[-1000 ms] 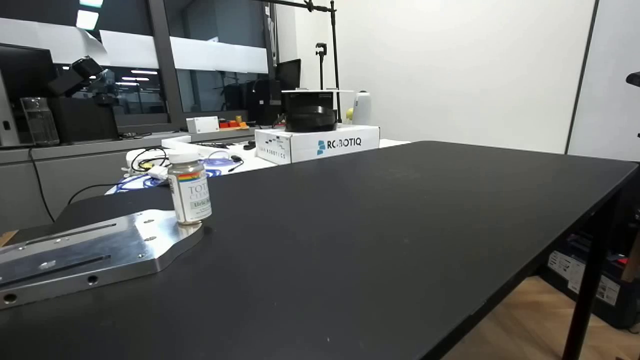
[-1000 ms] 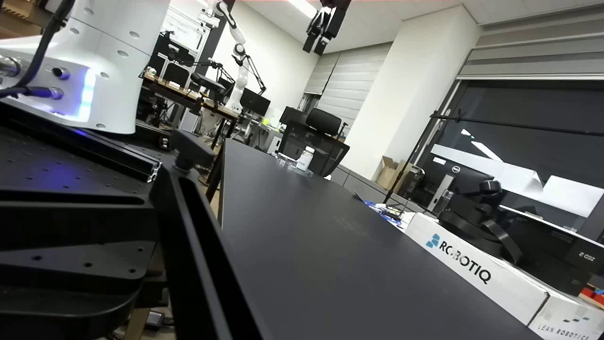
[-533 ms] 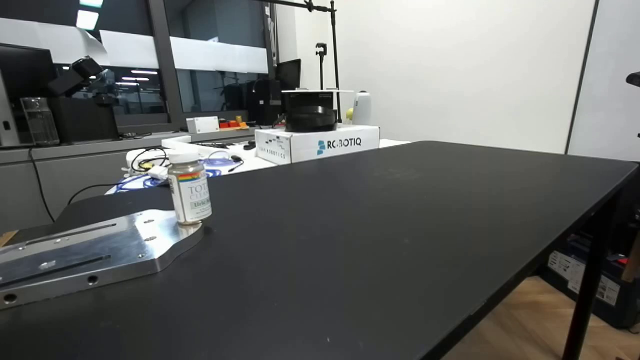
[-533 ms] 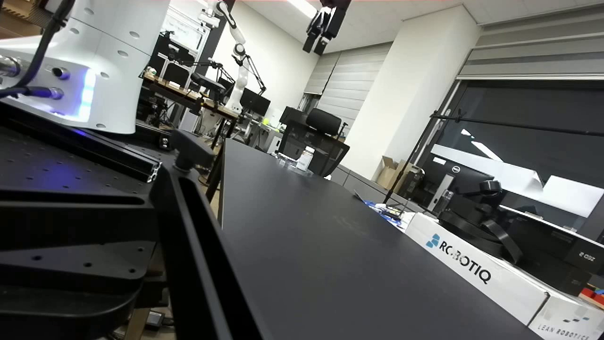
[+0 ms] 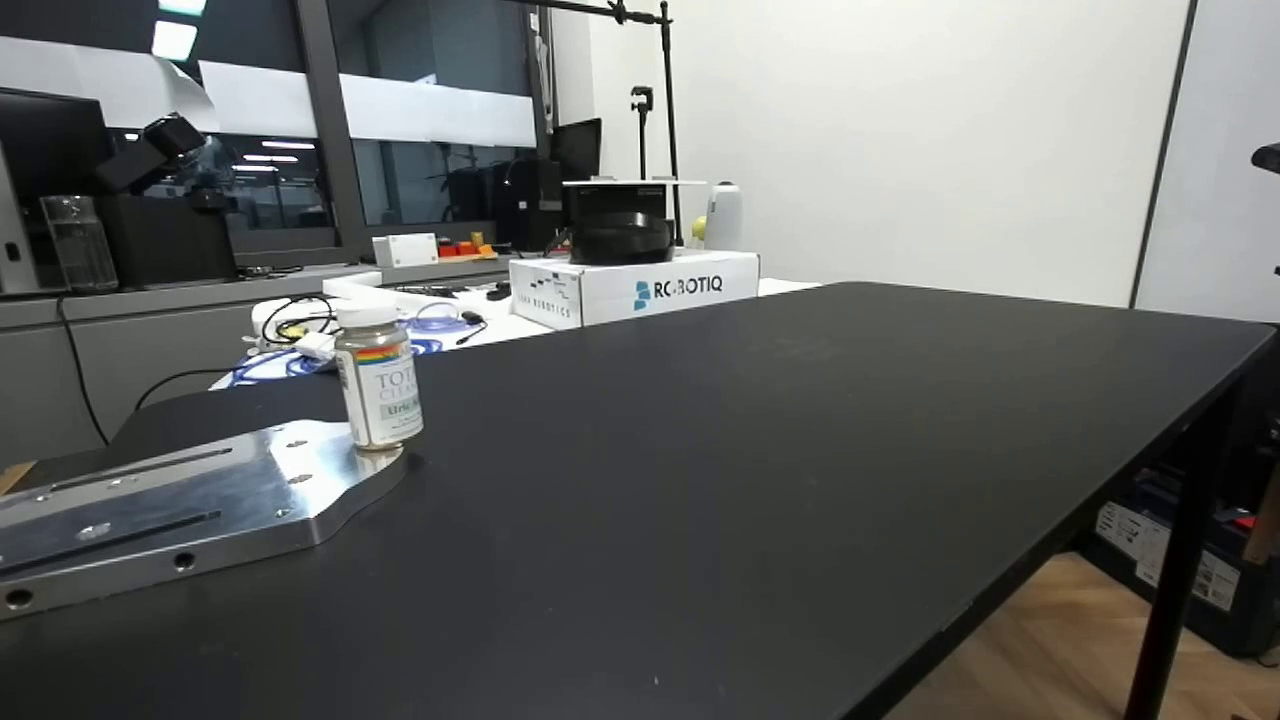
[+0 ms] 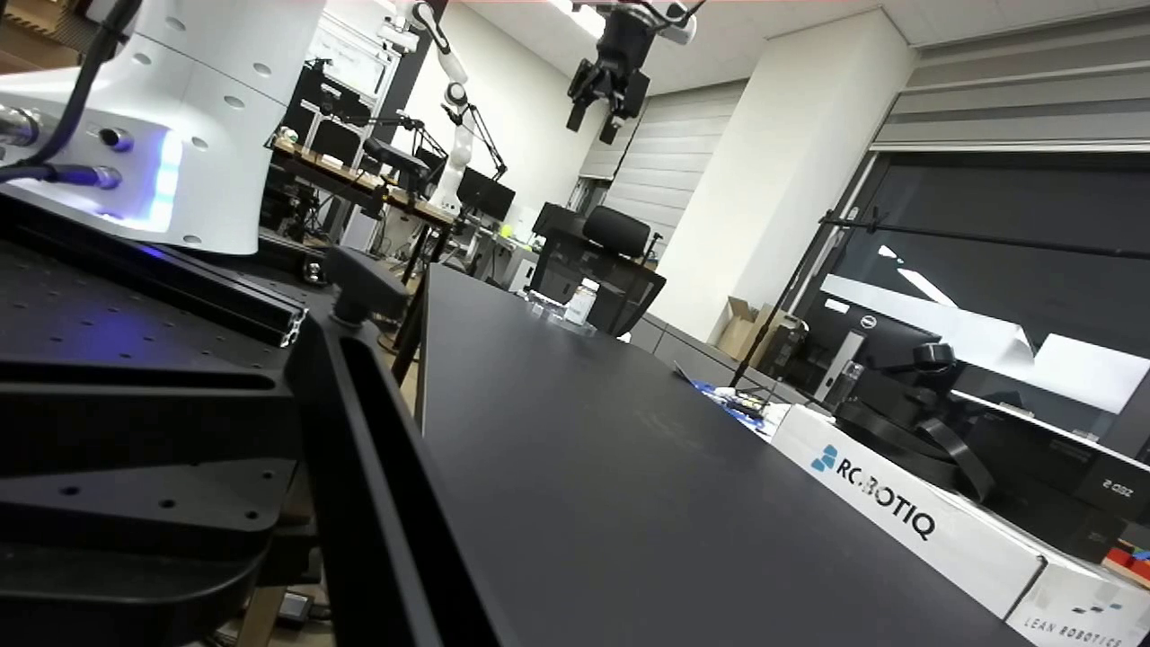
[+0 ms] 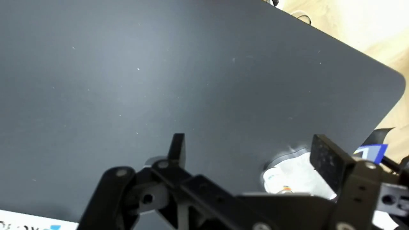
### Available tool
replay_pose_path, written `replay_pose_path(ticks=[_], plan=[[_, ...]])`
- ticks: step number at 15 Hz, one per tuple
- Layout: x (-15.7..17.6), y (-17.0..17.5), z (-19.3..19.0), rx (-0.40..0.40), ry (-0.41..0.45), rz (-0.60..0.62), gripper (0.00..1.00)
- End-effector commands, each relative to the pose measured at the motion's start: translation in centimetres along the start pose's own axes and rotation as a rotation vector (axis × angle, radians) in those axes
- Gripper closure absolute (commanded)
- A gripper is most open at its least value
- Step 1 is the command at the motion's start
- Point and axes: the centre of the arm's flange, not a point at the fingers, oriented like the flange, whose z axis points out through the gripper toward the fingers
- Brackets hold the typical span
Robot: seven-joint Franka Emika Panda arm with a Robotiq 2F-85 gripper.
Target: Move the bottle from the left side to the right side of the table
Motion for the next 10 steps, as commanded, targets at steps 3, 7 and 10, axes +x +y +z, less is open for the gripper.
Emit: replay_pose_path(ticks=[3, 7, 10], plan=[[10.6, -7.9, 4.2, -0.104, -0.026, -0.31, 0.0], [17.3, -10.6, 7.2, -0.157, -0.047, -0.434, 0.0], [21.7, -11.3, 9.3, -0.095, -0.13, -0.426, 0.0]])
